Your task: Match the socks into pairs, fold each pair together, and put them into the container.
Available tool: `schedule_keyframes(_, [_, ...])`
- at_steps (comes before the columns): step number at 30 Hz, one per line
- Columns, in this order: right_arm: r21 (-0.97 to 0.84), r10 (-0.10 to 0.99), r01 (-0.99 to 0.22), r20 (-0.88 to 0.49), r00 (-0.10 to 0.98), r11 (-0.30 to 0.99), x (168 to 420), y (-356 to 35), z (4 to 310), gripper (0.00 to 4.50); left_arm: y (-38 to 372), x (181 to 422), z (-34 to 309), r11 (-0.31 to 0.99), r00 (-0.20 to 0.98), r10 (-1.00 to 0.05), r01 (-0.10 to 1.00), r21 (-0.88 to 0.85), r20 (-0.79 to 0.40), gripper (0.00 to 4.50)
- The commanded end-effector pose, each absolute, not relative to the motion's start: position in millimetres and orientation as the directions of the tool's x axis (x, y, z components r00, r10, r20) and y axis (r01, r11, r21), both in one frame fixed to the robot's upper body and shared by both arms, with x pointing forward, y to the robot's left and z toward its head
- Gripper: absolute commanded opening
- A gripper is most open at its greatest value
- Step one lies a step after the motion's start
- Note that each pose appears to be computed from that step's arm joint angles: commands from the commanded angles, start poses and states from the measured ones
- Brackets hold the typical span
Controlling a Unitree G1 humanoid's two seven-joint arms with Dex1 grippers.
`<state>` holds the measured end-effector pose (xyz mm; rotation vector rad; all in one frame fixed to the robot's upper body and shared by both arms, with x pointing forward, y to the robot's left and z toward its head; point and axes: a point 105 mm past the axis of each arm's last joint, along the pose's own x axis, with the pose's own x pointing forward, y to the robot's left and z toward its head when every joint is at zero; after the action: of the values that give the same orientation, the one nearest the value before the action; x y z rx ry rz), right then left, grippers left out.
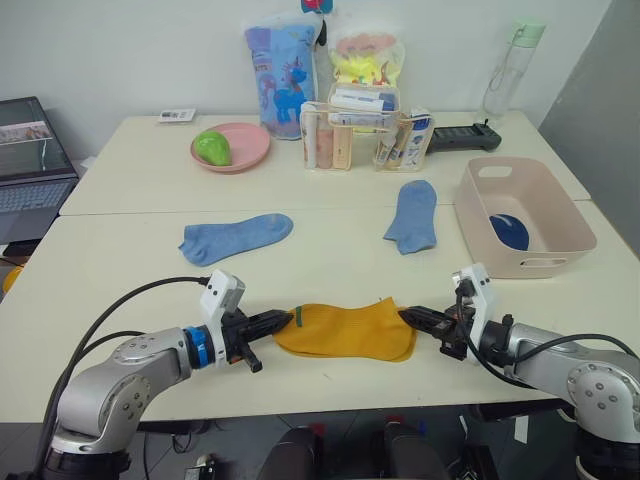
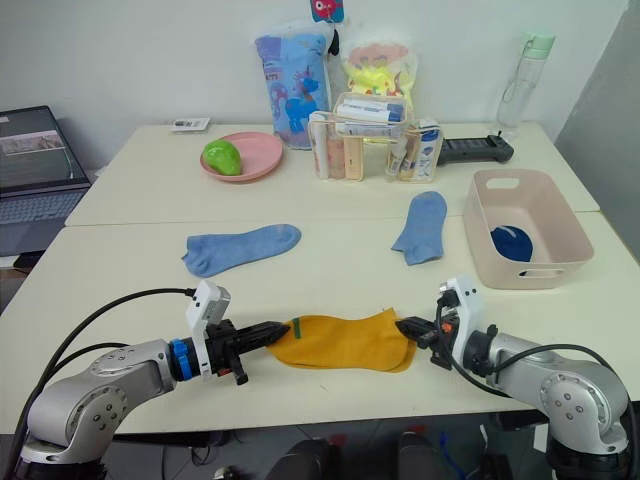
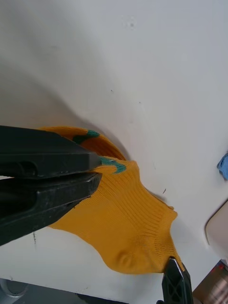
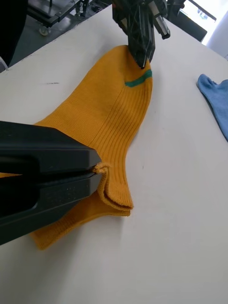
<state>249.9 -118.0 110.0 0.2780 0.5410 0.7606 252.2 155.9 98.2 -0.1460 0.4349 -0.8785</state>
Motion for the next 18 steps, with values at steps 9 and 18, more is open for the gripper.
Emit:
schedule_keyframes(9, [0.398,0.707,-0.585,-0.355,0.612,0.707,250.0,-120.8,107.7,0.49,155.6,247.8,93.0,0.625,0.543,-0.774,0.737,-0.257,-0.324,1.25])
schedule_keyframes(18, [0.173,0.67,-0.659,-0.363,0.648,0.732,257.9,-135.3,117.9,3.57,173.7,256.4,103.3,0.652,0.578,-0.744,0.738,-0.174,-0.336,4.22])
